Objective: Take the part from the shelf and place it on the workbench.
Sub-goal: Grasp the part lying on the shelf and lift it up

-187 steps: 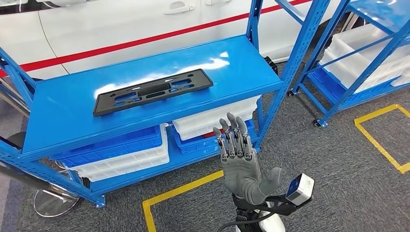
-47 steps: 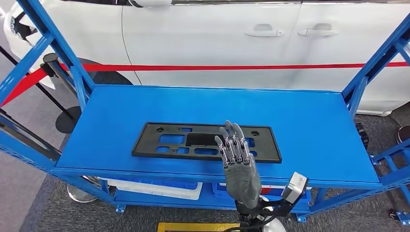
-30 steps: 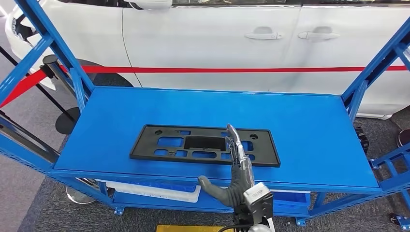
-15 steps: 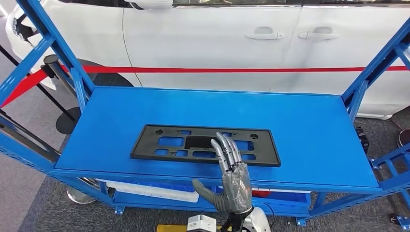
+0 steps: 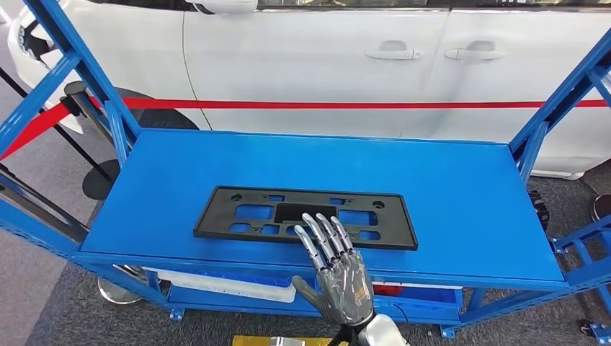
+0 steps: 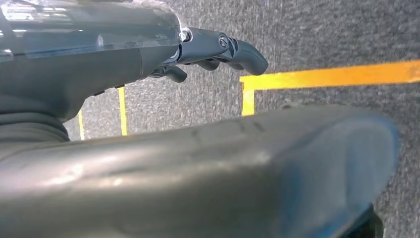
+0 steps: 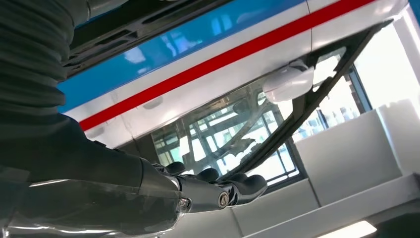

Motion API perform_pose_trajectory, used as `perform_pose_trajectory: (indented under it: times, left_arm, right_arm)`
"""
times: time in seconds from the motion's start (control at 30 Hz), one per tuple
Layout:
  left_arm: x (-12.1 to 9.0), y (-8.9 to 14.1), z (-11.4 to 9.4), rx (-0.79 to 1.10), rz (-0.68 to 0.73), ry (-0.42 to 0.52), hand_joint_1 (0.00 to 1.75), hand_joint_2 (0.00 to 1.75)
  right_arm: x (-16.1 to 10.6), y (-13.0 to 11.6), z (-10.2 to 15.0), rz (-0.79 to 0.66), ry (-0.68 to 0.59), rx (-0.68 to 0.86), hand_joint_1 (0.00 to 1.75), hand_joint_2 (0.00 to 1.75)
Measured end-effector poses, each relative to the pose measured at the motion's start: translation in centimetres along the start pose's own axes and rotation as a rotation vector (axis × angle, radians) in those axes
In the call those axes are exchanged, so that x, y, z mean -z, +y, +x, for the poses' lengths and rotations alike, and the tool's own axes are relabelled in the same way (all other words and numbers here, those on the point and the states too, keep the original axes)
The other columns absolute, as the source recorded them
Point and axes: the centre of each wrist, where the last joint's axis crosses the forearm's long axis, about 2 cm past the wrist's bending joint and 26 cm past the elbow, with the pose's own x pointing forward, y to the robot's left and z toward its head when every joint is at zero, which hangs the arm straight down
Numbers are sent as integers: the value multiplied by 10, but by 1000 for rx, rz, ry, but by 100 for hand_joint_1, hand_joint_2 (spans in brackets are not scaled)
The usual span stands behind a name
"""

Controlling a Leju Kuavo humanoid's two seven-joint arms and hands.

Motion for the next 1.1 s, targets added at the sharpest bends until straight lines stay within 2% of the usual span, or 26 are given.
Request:
perform_pose_trajectory:
  times: [0.37,0.63,0.87,1.1]
  left_arm:
    - [-1,-4,-1,-1,-17,3,0,0]
    - [-2,-5,-1,-5,-21,4,0,0]
    - [-2,-5,-2,-23,-20,12,0,0]
    - [-1,-5,-1,-24,-21,11,0,0]
  right_arm:
    - [4,16,-49,169,-66,-134,0,175]
    - [12,21,-61,218,-94,-154,0,175]
    - [26,42,-85,376,-108,-115,0,175]
    - [38,49,-89,420,-102,-111,0,175]
